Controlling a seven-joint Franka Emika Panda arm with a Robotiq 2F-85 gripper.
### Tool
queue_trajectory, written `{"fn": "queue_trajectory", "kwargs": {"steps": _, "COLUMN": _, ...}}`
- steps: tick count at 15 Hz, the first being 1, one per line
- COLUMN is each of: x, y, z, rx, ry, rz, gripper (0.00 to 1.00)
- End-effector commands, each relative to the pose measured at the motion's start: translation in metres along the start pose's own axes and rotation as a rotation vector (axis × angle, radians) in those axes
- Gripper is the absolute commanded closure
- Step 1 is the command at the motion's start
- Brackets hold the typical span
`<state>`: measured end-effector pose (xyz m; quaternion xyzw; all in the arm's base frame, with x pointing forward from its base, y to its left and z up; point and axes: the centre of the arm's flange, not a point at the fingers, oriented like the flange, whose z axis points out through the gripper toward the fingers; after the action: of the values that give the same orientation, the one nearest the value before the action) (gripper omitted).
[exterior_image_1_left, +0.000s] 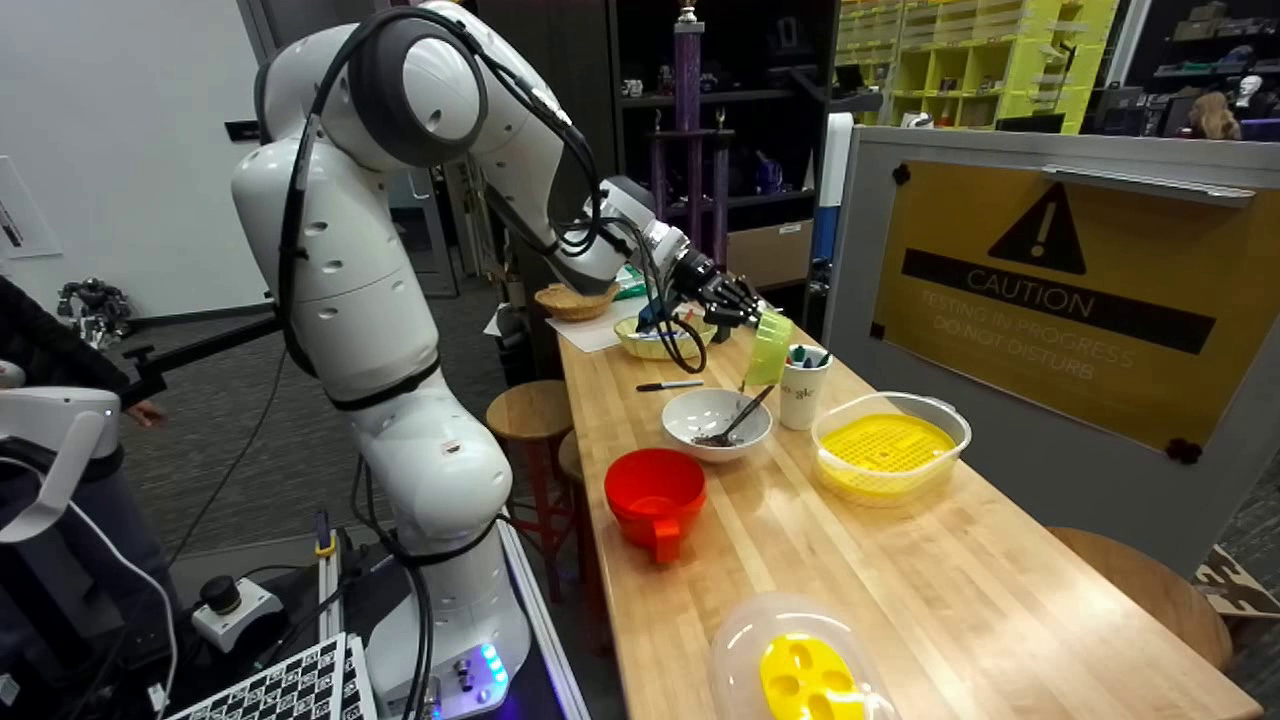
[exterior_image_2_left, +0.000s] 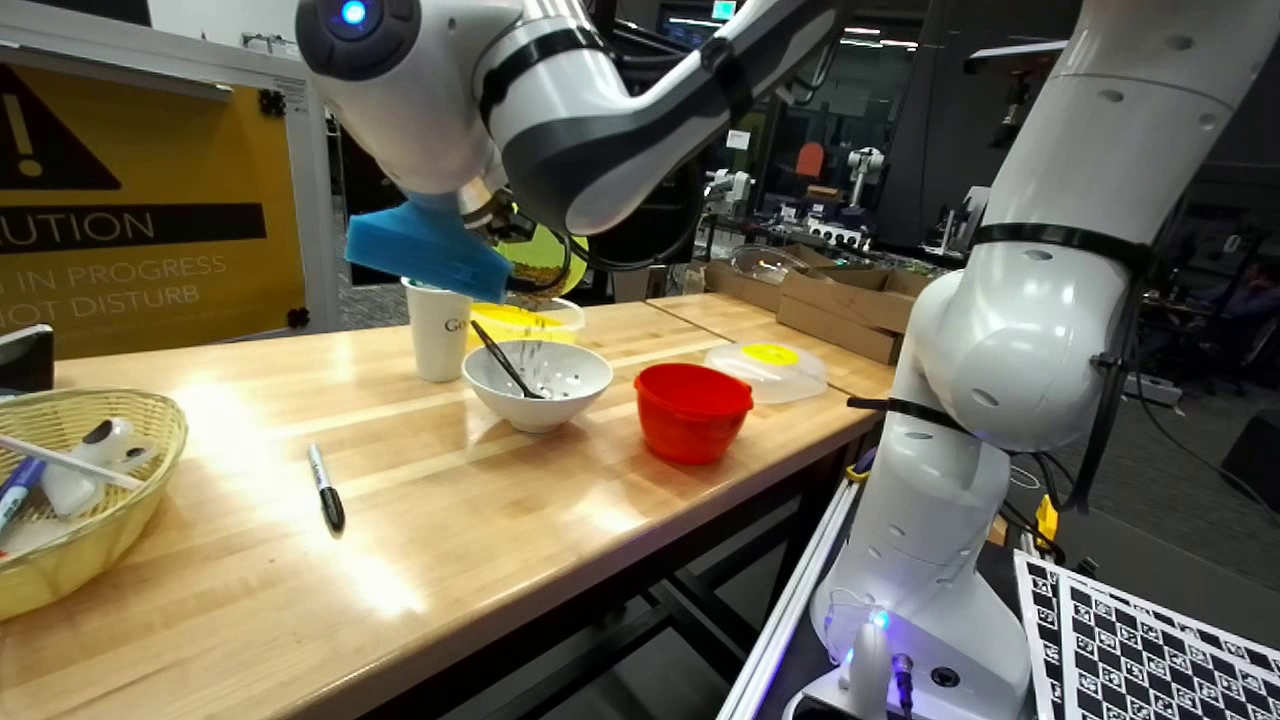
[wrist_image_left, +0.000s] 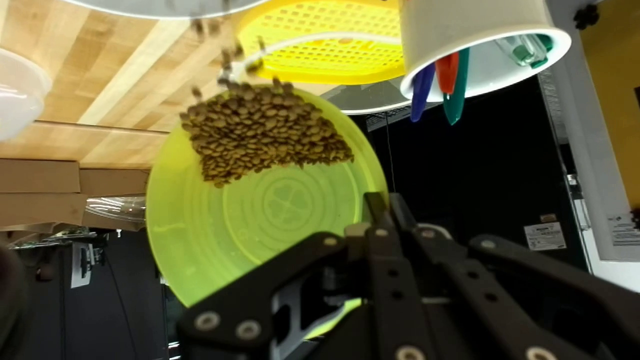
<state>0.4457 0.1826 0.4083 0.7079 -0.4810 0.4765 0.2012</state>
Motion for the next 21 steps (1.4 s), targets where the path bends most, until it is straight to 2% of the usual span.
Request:
{"fn": "queue_trajectory", "kwargs": {"steps": 1, "x": -0.003, "y": -0.005, "z": -0.003, "rx": 0.003, "ry": 0.043, "rz": 0.016, "gripper": 0.99}}
{"fn": "queue_trajectory", "kwargs": {"steps": 21, "x": -0.019, "y": -0.003, "z": -0.001, "rx": -0.027, "ry": 0.176, "rz": 0.057, "gripper": 0.99}}
